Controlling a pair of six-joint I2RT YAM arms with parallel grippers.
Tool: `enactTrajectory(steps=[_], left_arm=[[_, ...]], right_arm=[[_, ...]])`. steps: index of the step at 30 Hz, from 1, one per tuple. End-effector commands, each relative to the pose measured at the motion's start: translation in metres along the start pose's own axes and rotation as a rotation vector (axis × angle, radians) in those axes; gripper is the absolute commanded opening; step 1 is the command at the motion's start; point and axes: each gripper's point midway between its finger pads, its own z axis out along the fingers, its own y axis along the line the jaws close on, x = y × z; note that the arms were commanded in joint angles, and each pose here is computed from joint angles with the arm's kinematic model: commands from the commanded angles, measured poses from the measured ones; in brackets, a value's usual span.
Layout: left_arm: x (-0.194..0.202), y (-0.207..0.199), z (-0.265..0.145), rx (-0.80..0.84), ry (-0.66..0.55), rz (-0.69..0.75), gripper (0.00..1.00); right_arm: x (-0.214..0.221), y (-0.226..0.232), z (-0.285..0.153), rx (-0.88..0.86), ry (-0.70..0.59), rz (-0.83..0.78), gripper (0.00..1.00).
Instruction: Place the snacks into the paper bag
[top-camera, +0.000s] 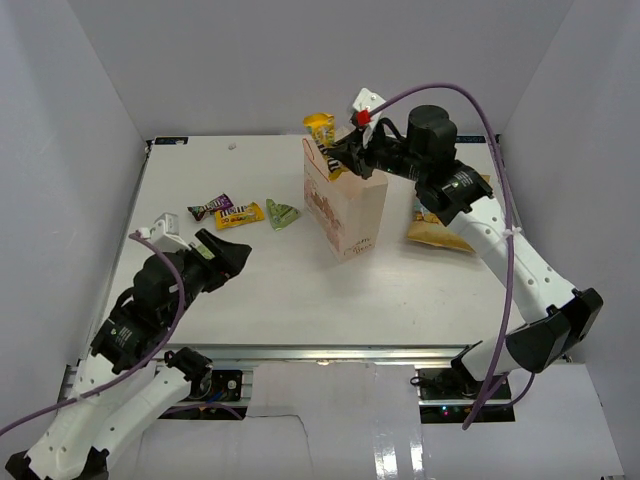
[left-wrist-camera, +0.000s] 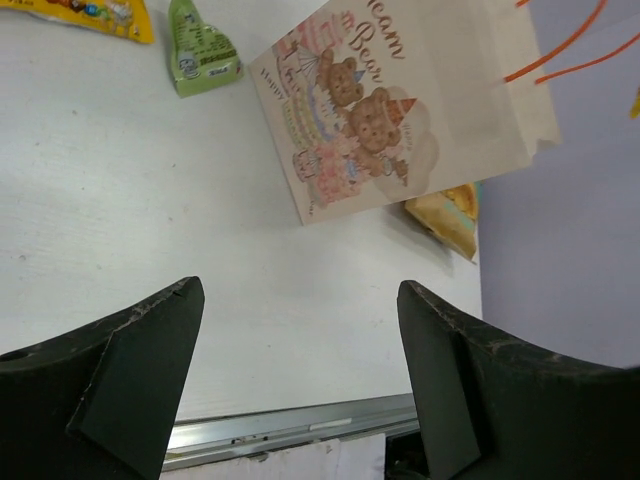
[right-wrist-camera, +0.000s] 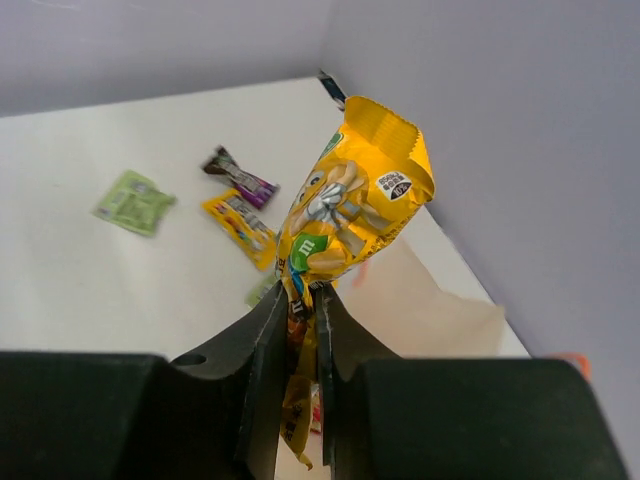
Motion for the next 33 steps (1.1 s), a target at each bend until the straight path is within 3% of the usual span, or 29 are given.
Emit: enactTrajectory(steps=[1, 10, 14, 17, 21, 26, 29, 33], left_arm=[[0.013, 0.010, 0.014, -0.034, 0.032, 0.015, 0.88], [0.032, 0.028, 0.035, -0.115, 0.081, 0.013, 0.88], [0.037, 0.035, 0.047, -0.179, 0.097, 0.018, 0.87], [0.039, 0.044, 0.059, -0.261, 0.109, 0.028, 0.87], [0.036, 0.062, 0.072, -0.399, 0.109, 0.062, 0.84], [0.029, 0.095, 0.099, -0.512, 0.189, 0.062, 0.83], [0.027, 0.100, 0.119, -0.489, 0.230, 0.049, 0.83], [0.037, 0.076, 0.136, -0.347, 0.311, 0.070, 0.83]], right_arm=[[0.021, -0.038, -0.016, 0.165, 0.062, -0.039, 0.20], [0.089, -0.084, -0.018, 0.350, 0.237, -0.054, 0.24], [0.093, -0.080, -0.020, 0.337, 0.243, -0.052, 0.57], [0.079, -0.077, -0.026, 0.329, 0.217, -0.055, 0.69], [0.051, -0.078, -0.044, 0.321, 0.160, -0.023, 0.69], [0.054, -0.095, -0.094, 0.359, 0.149, 0.075, 0.68], [0.083, -0.106, -0.129, 0.421, 0.191, 0.147, 0.68], [0.142, -0.122, -0.172, 0.558, 0.291, 0.281, 0.68]])
